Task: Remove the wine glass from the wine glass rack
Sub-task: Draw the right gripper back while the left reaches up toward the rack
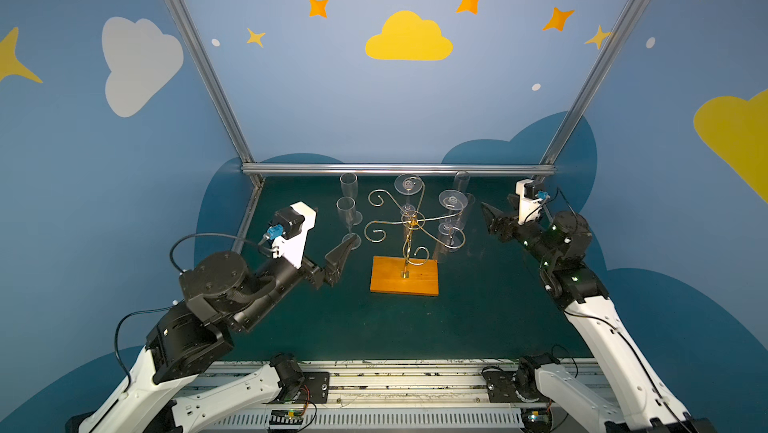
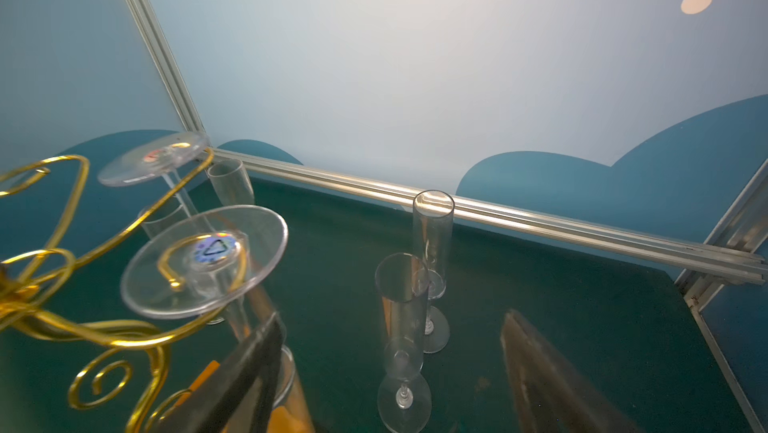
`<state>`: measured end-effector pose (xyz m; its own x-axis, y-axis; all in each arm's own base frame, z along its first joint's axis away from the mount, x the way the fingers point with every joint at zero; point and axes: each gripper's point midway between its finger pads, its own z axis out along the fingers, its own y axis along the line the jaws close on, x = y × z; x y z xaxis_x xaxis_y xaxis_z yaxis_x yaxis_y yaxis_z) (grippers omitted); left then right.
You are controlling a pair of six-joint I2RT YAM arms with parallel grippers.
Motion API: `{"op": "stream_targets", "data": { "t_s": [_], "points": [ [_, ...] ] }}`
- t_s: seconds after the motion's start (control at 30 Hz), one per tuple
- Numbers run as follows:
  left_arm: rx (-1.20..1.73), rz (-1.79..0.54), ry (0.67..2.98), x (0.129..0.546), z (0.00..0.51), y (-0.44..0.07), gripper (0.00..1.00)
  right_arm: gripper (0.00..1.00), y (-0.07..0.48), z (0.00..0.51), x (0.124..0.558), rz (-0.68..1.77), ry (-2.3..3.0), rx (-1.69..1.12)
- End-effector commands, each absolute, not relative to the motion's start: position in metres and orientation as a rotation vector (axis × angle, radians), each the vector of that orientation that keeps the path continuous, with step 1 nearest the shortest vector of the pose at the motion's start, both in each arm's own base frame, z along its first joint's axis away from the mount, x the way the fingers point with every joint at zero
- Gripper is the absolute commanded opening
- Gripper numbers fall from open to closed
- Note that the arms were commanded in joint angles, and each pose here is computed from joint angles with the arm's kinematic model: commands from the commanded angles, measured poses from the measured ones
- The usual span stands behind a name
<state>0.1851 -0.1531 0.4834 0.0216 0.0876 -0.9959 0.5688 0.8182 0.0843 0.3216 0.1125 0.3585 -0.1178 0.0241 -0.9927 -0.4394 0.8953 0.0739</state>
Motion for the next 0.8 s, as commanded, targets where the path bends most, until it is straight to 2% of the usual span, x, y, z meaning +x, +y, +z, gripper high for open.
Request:
{"op": "stream_targets", "data": {
  "t_s": [0.0,0.23,0.43,0.57,0.77],
  "points": [
    [0.610,-0.382,1.632,0.198,0.472,-0.162,0.90,0.82,0.109,0.371,0.297,0.474,1.698,-0.275],
    [0.560,-0.633,1.754,0.254,0.483,-0.183,0.90,0.82,0.109,0.391,0.257,0.530,1.695,-0.299],
    [0.520,-1.011,1.858,0.311,0.483,-0.202,0.89,0.82,0.114,0.391,0.234,0.637,1.763,-0.272],
    [0.486,-1.241,1.906,0.349,0.472,-0.215,0.86,0.82,0.121,0.389,0.222,0.731,1.800,-0.266],
    [0.498,-1.369,2.015,0.393,0.438,-0.235,0.82,0.82,0.127,0.383,0.207,0.803,1.827,-0.274]
  ]
}}
